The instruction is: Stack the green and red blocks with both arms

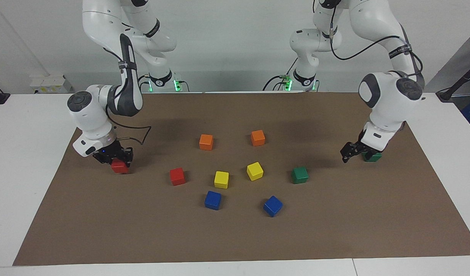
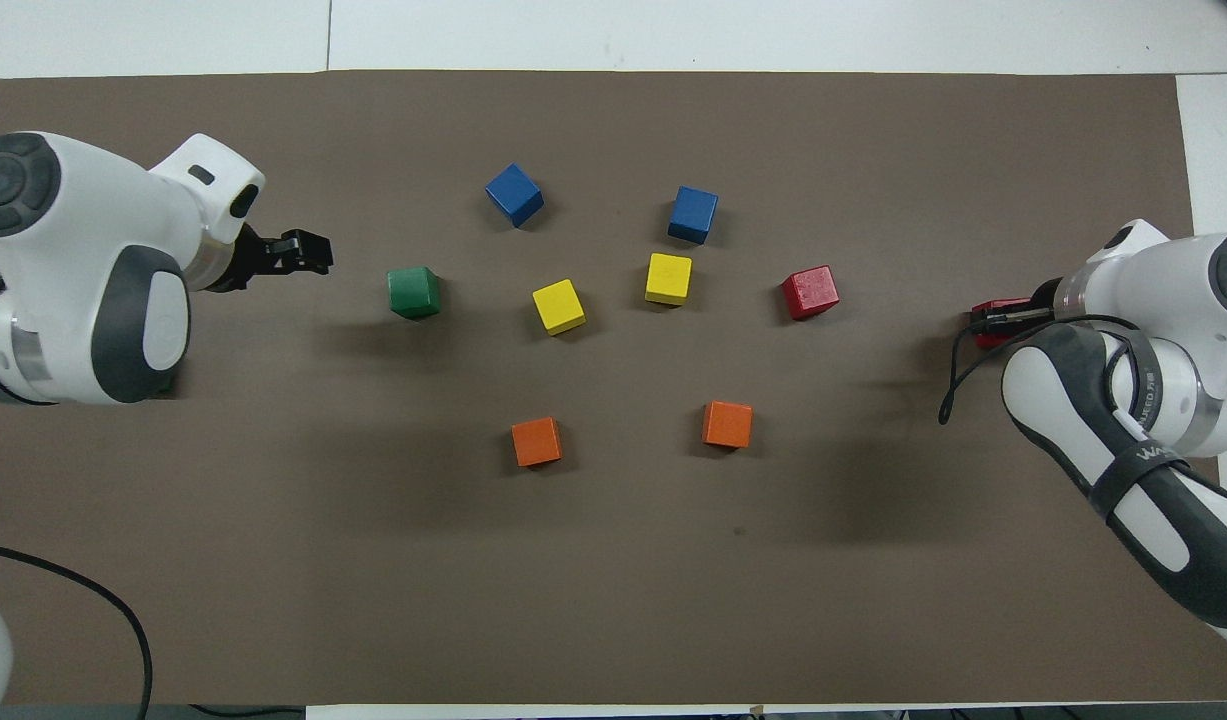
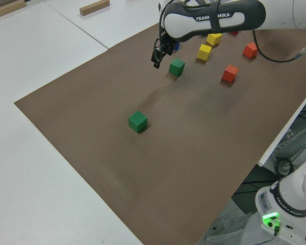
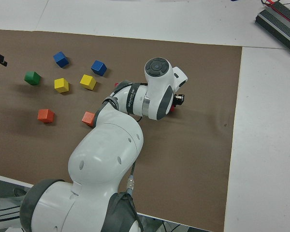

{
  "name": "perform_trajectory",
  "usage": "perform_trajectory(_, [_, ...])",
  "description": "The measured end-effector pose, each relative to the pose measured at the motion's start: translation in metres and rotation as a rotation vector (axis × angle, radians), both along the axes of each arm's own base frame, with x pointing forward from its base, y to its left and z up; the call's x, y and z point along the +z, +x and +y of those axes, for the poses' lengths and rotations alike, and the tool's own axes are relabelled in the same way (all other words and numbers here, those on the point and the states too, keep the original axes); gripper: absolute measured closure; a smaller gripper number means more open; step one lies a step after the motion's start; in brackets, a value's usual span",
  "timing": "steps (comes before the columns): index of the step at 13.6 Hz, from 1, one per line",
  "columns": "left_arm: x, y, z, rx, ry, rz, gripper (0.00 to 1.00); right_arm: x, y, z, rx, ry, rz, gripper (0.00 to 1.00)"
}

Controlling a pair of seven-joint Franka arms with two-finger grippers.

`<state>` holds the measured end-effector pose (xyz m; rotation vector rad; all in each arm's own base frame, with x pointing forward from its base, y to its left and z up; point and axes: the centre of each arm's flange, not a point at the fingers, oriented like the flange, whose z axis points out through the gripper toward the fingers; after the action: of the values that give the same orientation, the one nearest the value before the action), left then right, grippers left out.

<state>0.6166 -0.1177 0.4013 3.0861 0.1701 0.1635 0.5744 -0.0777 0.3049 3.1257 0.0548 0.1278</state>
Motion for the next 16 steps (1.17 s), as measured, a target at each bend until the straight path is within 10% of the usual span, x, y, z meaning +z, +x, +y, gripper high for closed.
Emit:
perform_trajectory(12, [-0.088, -0.002, -0.083, 0.012, -0.010, -0.007, 0.00, -0.008, -0.001, -0.005, -0.005, 0.001, 0.011, 0.45])
perform_trajectory(16, [-0.103, -0.007, -0.086, 0.006, -0.005, -0.002, 0.09, -0.007, 0.001, -0.005, -0.005, 0.000, 0.005, 0.07])
